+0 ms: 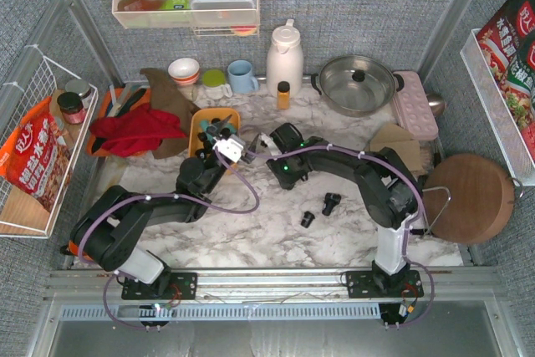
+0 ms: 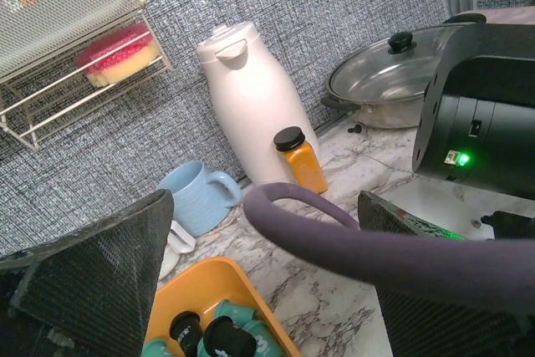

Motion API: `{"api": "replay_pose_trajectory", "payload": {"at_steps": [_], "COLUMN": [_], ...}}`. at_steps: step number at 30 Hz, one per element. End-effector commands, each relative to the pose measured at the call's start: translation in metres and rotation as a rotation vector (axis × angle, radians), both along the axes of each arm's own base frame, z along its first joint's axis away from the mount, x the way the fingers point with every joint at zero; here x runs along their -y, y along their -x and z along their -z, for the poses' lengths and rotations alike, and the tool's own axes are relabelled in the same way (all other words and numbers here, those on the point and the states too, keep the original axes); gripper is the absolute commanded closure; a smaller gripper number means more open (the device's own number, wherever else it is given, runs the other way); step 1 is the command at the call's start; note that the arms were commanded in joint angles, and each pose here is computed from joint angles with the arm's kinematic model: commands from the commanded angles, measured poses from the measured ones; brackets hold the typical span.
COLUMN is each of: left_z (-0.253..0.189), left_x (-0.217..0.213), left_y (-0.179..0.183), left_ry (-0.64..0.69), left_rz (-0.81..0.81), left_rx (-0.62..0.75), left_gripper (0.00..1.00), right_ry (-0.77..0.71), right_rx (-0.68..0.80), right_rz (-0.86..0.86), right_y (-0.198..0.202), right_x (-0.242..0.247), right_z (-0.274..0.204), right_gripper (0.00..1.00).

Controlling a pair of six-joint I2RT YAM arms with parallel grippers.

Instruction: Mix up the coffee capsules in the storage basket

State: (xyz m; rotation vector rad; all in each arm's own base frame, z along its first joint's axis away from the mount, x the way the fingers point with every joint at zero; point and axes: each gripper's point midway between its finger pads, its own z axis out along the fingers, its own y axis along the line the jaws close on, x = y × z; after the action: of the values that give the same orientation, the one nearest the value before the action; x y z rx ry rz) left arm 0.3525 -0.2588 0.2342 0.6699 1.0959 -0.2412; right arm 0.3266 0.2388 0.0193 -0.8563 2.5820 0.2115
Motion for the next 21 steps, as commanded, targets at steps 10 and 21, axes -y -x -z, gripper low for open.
{"api": "replay_pose_trajectory", "payload": {"at_steps": [10,21], "left_z": [0.001,0.021], "left_x": [0.022,0.077], "left_y": [0.017,0.077], "left_ry": [-0.049,-0.133], "left_rz": [0.147,0.581], "left_rx": [0.051,0.072], "left_gripper": [0.01,0.01], "right_ry": [-0.09,-0.626], "right_rx": [0.053,0.346], "right_rz": [0.061,0.243], "right_y": [-0.004,0.014], "right_x": [-0.004,-0.004], "right_z": [-0.036,-0.163], "right_gripper": [0.8,0.83]}}
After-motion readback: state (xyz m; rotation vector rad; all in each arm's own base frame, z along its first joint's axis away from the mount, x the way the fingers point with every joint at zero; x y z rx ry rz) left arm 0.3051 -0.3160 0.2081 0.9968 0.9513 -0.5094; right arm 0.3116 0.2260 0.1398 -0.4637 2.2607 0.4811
